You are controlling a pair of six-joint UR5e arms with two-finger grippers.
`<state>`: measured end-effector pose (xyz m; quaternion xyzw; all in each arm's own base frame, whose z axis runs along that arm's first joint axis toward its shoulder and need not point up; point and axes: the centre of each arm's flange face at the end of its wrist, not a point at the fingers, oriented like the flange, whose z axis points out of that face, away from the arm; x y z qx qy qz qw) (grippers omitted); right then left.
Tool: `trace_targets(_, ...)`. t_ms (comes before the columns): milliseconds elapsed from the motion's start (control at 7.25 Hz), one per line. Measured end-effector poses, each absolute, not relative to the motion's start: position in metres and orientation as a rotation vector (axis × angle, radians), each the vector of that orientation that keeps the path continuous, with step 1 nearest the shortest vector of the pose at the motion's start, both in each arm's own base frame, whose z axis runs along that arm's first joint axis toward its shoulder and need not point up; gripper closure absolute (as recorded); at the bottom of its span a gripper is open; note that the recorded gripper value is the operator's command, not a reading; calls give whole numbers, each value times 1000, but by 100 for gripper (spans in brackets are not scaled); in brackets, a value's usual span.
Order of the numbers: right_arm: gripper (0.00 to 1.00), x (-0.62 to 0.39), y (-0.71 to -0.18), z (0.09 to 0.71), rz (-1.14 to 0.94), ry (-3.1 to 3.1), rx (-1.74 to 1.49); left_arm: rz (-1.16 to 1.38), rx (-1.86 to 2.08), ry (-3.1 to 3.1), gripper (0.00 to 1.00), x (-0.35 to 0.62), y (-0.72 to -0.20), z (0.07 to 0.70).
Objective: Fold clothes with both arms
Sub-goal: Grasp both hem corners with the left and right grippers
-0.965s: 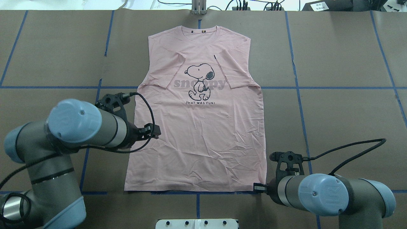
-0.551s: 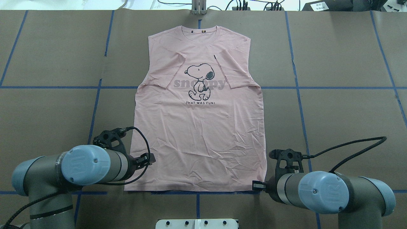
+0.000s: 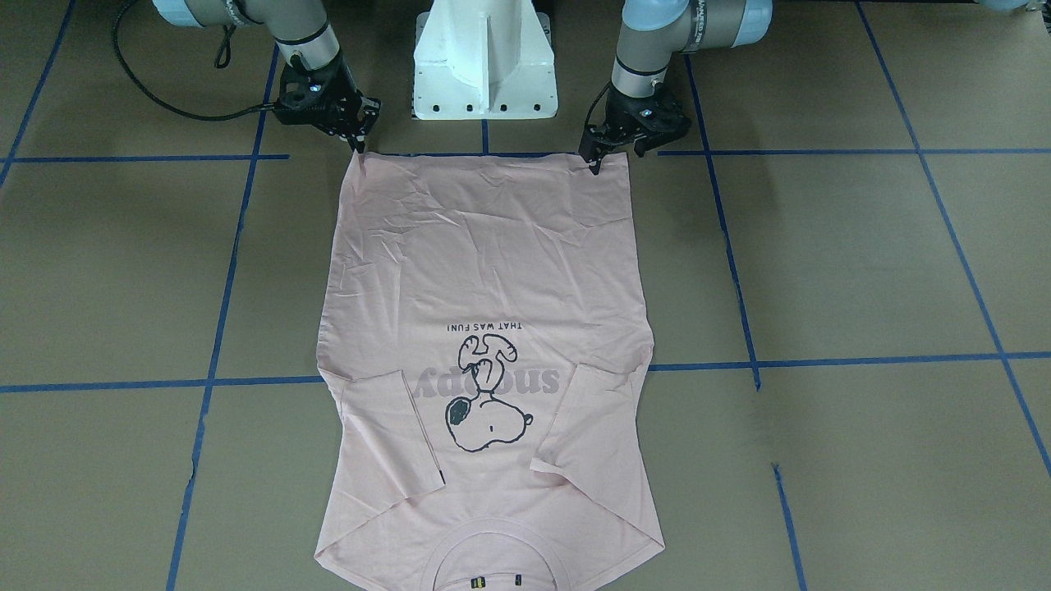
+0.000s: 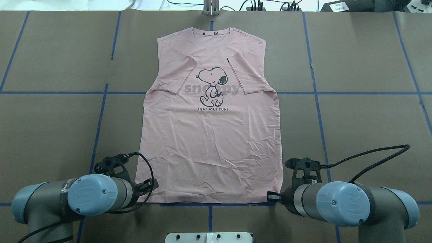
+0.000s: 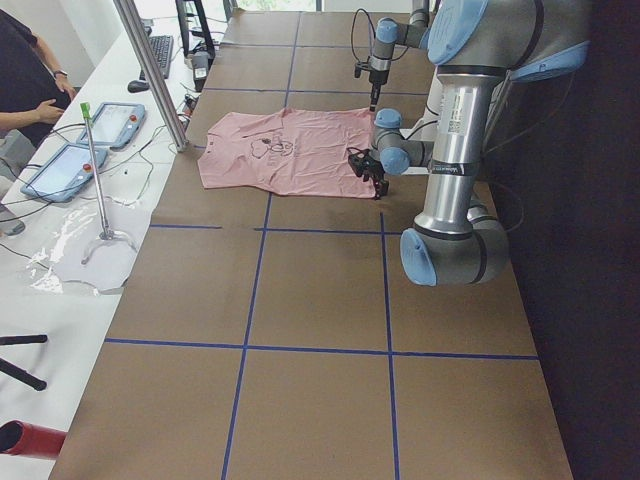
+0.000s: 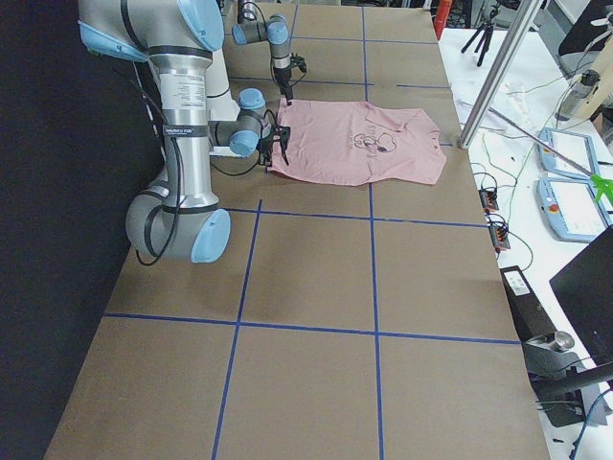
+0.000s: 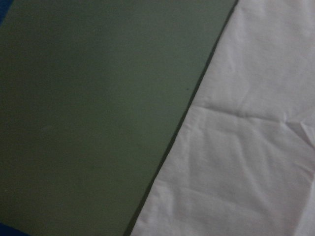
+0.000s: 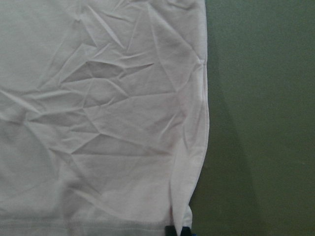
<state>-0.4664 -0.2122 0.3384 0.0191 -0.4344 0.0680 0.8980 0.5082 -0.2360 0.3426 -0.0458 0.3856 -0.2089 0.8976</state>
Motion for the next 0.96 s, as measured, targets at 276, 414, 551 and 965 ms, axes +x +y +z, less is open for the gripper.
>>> trace_targets(276,100,-466,-213,338,141,-900,38,-435,-98,789,26,509,-234,345)
trace_targets(414,100,-465,-213,338,141,-901,35,-436,-99,787,55,509,-233,345)
trace_targets(551,100,-465,-214,337,142,-902,33,-436,-99,786,83,509,-233,346)
trace_targets(965,100,-460,-218,334,143,-912,19,-437,-99,787,100,509,-233,344)
